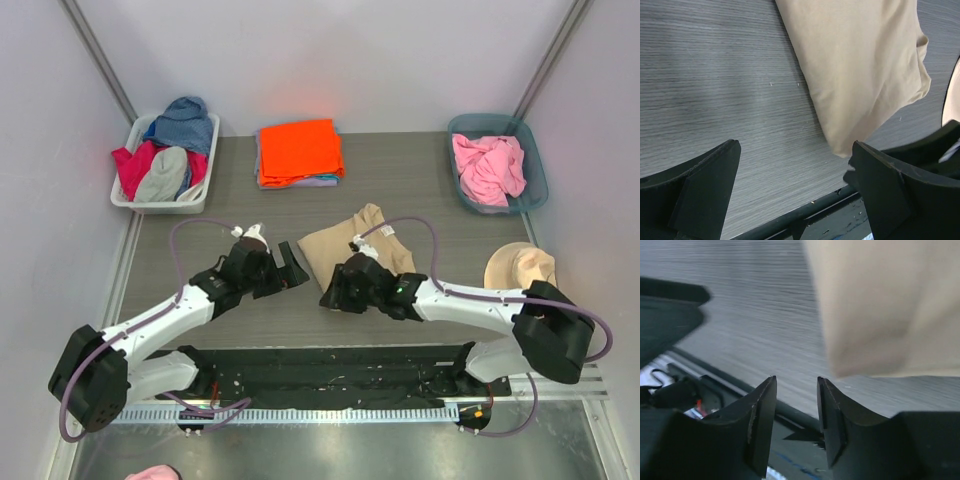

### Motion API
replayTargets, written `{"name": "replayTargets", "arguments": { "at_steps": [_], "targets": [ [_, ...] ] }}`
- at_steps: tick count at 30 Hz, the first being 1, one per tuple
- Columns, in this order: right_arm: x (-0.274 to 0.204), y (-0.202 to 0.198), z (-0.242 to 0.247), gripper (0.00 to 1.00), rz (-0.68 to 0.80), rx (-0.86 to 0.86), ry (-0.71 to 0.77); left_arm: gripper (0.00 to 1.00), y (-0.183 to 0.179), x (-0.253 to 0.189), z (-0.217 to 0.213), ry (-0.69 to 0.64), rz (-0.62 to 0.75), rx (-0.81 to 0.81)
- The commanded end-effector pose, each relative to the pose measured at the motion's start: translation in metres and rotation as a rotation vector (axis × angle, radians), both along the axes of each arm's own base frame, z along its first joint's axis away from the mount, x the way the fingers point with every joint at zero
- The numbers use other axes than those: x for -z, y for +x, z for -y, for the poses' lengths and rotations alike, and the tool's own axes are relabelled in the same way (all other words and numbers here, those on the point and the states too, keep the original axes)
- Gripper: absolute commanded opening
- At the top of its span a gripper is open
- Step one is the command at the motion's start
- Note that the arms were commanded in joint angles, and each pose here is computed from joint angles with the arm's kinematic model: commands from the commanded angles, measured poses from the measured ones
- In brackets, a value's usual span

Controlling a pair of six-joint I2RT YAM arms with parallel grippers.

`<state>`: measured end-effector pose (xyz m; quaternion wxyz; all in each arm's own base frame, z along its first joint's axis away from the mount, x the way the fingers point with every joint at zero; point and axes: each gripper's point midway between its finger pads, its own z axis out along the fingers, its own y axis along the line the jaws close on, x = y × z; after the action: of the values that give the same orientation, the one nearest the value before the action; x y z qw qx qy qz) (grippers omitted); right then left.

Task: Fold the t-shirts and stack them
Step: Fold the tshirt

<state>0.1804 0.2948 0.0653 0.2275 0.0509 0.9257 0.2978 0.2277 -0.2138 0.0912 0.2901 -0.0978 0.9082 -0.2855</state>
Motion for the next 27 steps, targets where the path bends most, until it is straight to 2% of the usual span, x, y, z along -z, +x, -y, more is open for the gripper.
{"name": "replayTargets", "arguments": {
  "at_steps": [1, 4, 7, 15, 18, 27],
  "targets": [
    [-0.032, 0.013, -0.013, 0.52, 0.072, 0.024, -0.001, 1.0, 0.001, -0.006, -0.001, -0.011, 0.023, -0.012],
    [-0.052, 0.032, 0.014, 0.61, 0.173, 0.077, -0.062, 1.0, -0.001, -0.005, -0.003, -0.008, 0.022, -0.01],
    [-0.072, 0.048, 0.041, 0.65, 0.226, 0.13, -0.08, 1.0, -0.002, -0.005, -0.004, -0.002, 0.021, -0.011],
    [-0.089, 0.104, 0.126, 0.66, 0.353, 0.246, -0.246, 1.0, -0.002, 0.0, -0.003, -0.012, 0.009, -0.021],
    [-0.083, 0.126, 0.141, 0.66, 0.364, 0.264, -0.313, 1.0, -0.001, 0.0, -0.001, -0.02, 0.004, -0.02],
    [-0.016, 0.164, 0.194, 0.66, 0.222, 0.442, -0.487, 1.0, -0.005, -0.004, -0.003, -0.029, 0.008, -0.02]
  ]
}}
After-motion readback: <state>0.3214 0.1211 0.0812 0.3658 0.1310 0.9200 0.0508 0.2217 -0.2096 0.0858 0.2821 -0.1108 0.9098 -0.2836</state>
